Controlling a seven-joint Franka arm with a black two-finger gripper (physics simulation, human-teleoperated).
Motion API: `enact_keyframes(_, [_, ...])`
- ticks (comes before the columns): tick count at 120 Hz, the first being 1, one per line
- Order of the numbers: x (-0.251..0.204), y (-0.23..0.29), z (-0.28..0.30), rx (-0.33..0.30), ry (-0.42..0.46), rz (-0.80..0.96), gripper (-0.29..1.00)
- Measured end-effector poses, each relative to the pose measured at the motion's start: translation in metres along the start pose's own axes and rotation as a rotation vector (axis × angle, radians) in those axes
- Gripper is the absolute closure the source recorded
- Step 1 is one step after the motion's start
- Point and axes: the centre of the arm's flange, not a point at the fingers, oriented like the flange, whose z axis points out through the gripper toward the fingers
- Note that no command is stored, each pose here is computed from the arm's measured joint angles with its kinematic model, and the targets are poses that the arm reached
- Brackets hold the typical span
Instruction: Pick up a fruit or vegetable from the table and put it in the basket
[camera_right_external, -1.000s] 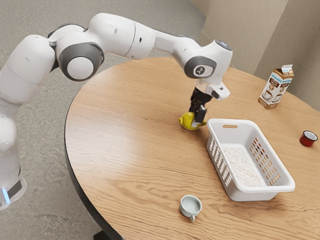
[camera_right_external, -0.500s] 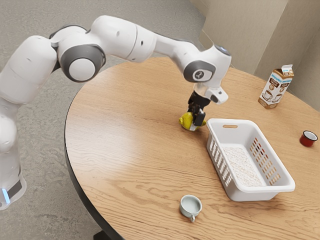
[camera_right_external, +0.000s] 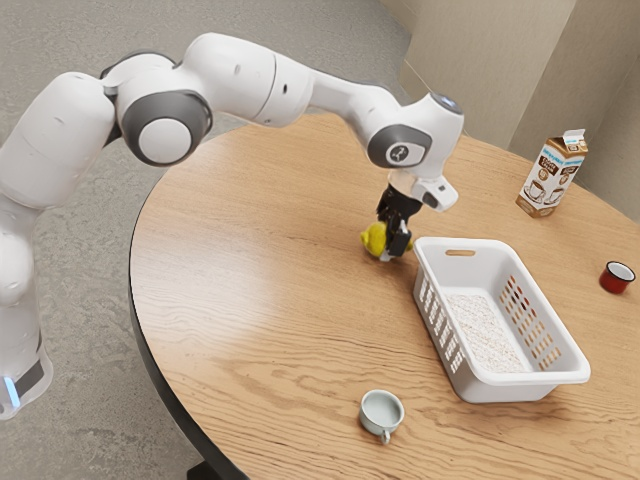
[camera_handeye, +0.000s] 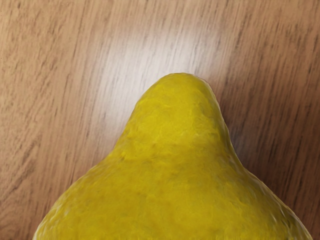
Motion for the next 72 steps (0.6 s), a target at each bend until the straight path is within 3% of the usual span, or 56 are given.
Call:
enact_keyframes(38, [-0.010,0.021,-0.114,0.060,0.103,0.020,0.27])
enact_keyframes(72, [-0.002,0.118,-0.166,0.029,0.180,0.172,0.27])
